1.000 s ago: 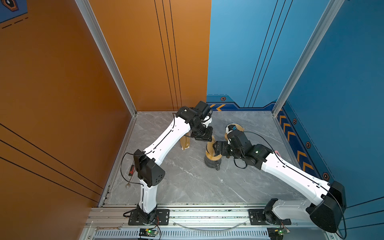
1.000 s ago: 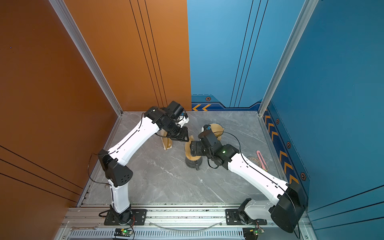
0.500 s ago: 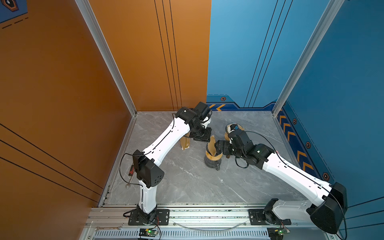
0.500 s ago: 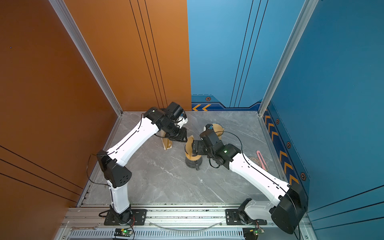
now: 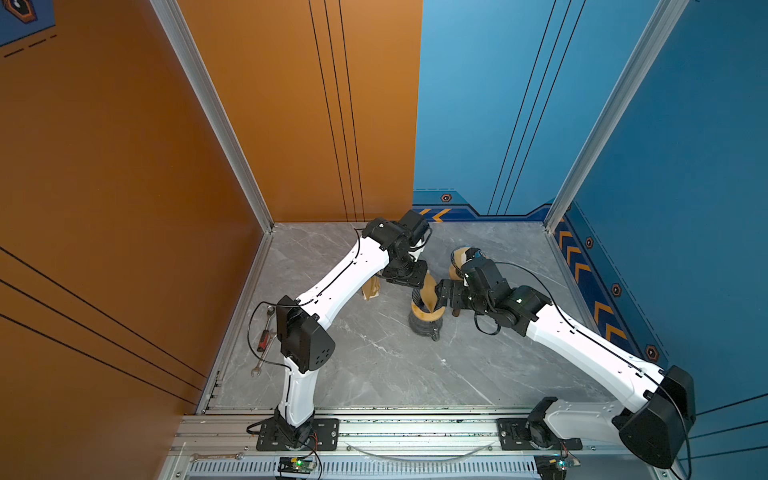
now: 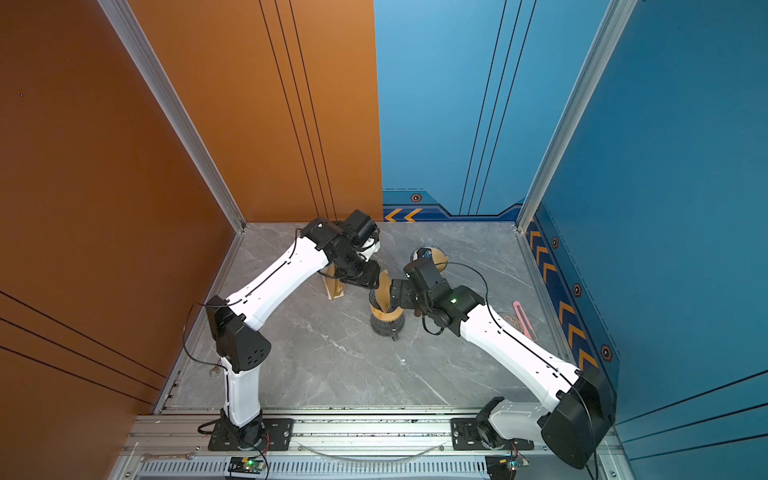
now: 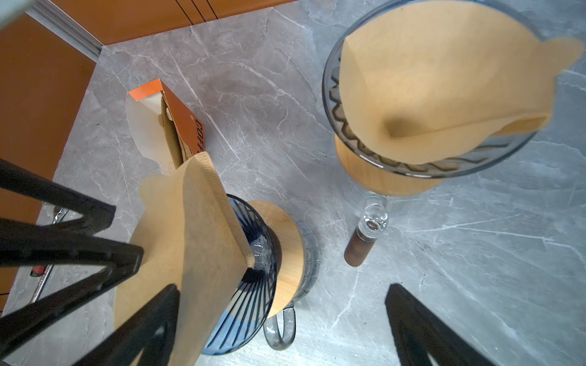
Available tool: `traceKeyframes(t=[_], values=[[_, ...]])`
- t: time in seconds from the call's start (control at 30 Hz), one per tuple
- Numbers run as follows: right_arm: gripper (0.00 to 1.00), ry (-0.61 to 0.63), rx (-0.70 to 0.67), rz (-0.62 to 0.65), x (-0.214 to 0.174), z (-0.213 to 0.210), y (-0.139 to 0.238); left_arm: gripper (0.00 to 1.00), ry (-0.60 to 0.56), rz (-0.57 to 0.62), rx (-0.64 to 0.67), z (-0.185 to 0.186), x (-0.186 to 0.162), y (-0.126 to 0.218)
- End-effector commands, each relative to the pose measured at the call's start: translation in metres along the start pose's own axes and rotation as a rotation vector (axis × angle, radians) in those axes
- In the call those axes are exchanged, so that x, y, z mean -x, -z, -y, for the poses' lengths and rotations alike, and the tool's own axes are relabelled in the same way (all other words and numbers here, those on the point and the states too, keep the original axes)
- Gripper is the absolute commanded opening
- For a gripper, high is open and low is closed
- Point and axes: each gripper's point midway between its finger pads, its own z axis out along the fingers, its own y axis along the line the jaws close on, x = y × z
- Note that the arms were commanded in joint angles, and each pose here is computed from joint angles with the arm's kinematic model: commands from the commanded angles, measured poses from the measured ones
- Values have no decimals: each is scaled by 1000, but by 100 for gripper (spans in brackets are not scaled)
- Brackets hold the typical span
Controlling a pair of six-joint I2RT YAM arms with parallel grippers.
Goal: Place the coffee filter in the dripper
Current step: 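Lower the filter into the blue dripper with the left gripper while the right gripper approaches, then press the filter into the dripper with the right gripper while the left gripper holds it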
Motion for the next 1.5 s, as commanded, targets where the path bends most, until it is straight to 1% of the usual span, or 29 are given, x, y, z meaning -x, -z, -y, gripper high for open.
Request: traceKeyframes(t=[0.0,0.13,0.23,0.3,0.33,0.37,0.47,0.5,0.57,0.67,1.1,1.47], values=[[99,6,-30,-9,-2,9,4,61,-22,-6,69,-10,-3,-1],[98,7,-27,-19,-3,8,2,71,-27,-15,82,-12,-4,-6],[97,8,-30,-28,-5,9,0,75,-28,-20,85,-13,-3,-9],[97,8,-35,-34,-6,10,-1,83,-30,-26,85,-12,-4,-12],[97,7,-38,-38,-8,11,-2,85,-33,-30,84,-11,-4,-13],[97,6,-41,-40,-8,12,-3,91,-33,-32,86,-12,-4,-14],[100,5,-53,-53,-10,15,-5,93,-37,-35,96,-13,-3,-18],[100,4,-57,-55,-11,15,-7,97,-38,-35,102,-14,-3,-19],[100,2,-60,-64,-13,16,-9,99,-41,-33,116,-17,-1,-20],[100,-4,-65,-73,-15,17,-12,98,-41,-34,124,-21,1,-22],[100,-18,-110,-127,-27,24,-25,98,-44,-44,166,-32,5,-32],[100,15,-99,-172,-32,8,-33,98,-38,-45,125,-22,5,-44]])
